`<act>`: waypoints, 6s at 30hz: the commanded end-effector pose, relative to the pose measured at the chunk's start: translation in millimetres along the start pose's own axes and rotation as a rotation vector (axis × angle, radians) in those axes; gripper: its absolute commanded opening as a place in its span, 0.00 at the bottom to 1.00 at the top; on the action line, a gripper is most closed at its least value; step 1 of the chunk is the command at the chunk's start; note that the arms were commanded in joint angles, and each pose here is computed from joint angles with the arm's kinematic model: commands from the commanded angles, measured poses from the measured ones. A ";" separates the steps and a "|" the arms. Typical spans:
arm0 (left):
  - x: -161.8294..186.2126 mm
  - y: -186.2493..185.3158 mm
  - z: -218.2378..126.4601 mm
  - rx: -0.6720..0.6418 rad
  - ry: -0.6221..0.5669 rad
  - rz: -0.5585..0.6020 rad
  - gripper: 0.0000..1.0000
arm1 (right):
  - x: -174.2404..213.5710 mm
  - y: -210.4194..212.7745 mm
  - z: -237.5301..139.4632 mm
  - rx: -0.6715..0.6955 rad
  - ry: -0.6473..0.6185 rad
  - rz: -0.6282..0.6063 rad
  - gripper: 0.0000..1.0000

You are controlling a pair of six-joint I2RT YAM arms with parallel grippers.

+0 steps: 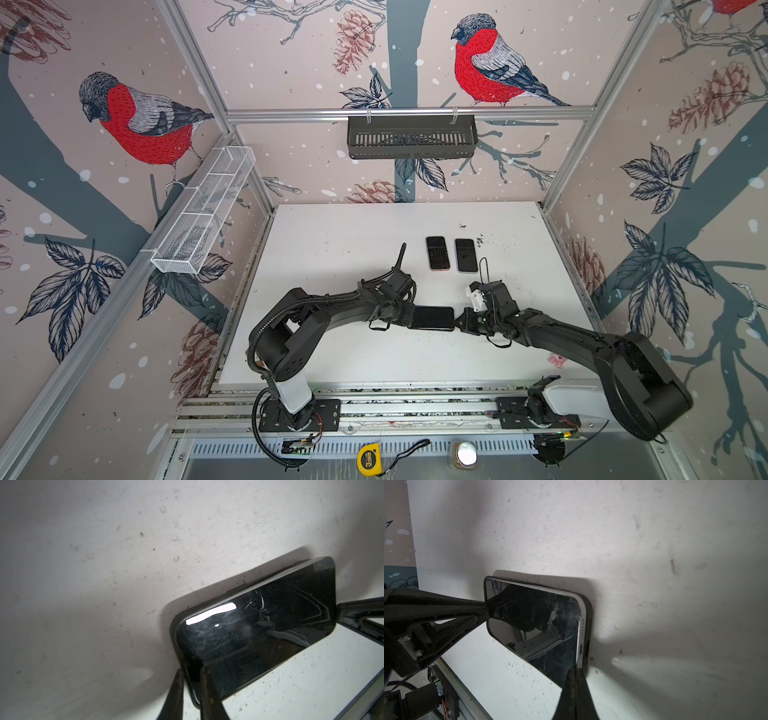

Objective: Put the phone into the phone case

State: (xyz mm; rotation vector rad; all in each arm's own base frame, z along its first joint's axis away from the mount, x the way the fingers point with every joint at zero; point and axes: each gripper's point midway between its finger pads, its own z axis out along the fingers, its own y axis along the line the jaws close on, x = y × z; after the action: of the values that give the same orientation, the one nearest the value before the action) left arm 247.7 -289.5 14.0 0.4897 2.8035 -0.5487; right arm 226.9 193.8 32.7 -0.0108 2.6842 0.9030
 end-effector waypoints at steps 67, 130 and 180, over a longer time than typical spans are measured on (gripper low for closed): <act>48.4 17.1 4.6 -0.122 0.102 0.005 0.17 | 16.1 -8.8 8.1 0.068 0.062 -0.058 0.07; 56.3 9.7 -8.7 -0.161 0.077 0.038 0.21 | -68.7 23.2 45.2 0.132 0.083 -0.194 0.16; -14.5 14.1 -0.7 -0.150 0.026 0.036 0.26 | 2.0 1.4 6.6 0.176 0.161 -0.262 0.21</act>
State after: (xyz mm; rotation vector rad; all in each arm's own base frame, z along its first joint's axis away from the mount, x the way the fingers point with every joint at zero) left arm 275.6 -287.9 24.1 0.4961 2.7762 -0.3643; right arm 231.5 197.6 31.0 -0.3723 2.7925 0.6159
